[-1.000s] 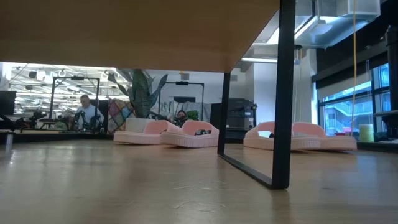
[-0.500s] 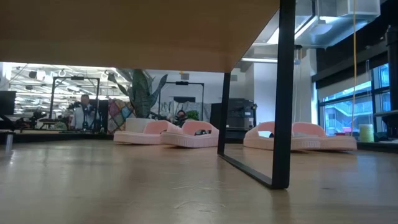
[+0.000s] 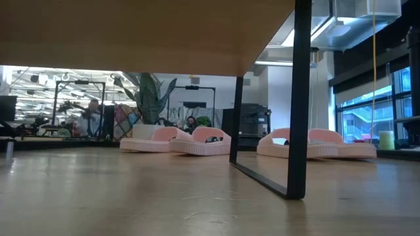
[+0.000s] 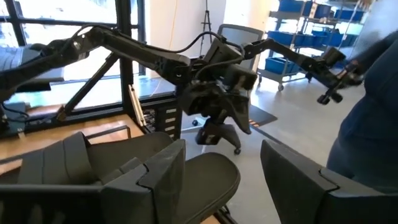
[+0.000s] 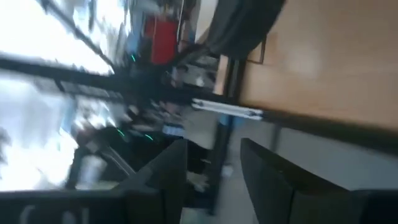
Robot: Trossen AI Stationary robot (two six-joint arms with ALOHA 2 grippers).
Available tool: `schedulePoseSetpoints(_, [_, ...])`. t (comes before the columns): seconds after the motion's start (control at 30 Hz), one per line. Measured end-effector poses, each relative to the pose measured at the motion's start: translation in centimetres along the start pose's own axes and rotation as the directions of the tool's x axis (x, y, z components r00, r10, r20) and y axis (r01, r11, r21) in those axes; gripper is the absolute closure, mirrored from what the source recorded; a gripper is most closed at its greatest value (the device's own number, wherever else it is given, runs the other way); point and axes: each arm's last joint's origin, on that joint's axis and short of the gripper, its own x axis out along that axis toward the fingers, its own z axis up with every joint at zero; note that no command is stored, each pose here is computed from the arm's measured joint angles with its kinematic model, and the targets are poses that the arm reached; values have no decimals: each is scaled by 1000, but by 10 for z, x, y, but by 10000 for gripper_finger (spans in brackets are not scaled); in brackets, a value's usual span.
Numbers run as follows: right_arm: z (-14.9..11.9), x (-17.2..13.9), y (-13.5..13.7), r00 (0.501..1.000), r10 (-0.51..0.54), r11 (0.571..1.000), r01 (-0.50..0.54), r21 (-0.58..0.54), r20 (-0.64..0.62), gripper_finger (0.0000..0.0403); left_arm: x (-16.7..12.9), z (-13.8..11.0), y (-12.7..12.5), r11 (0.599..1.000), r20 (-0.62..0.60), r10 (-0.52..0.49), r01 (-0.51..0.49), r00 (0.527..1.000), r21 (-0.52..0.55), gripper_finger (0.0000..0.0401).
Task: Pick and place slides into the shelf
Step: Put the black slide on the shelf
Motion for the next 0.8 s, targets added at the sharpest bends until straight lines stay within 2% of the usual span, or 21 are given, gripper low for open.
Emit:
schedulePoseSetpoints(0.07, [1,2,-2,1000,-13,992,12,-124,-5,253,0,0,0,1000,0,0,0,1000,-26,201])
schedulePoseSetpoints(0.13, [3,5,-2,1000,-15,965,13,-263,-4,253,0,0,0,998,0,0,0,1000,-55,201])
schedulePoseSetpoints(0.23, [5,9,0,1000,-8,890,9,-457,5,253,0,0,0,996,0,0,0,1000,-88,201])
schedulePoseSetpoints(0.33, [6,12,1,1000,-5,804,12,-595,14,253,0,0,0,994,-2,-1,0,1000,-112,201])
schedulePoseSetpoints(0.47, [10,20,2,1000,-8,757,7,-653,2,253,0,-1,0,991,-6,-2,1,1000,-134,201])
schedulePoseSetpoints(0.8, [19,40,6,996,-9,746,-51,-664,-87,253,0,-3,0,990,-33,-7,2,999,-142,201])
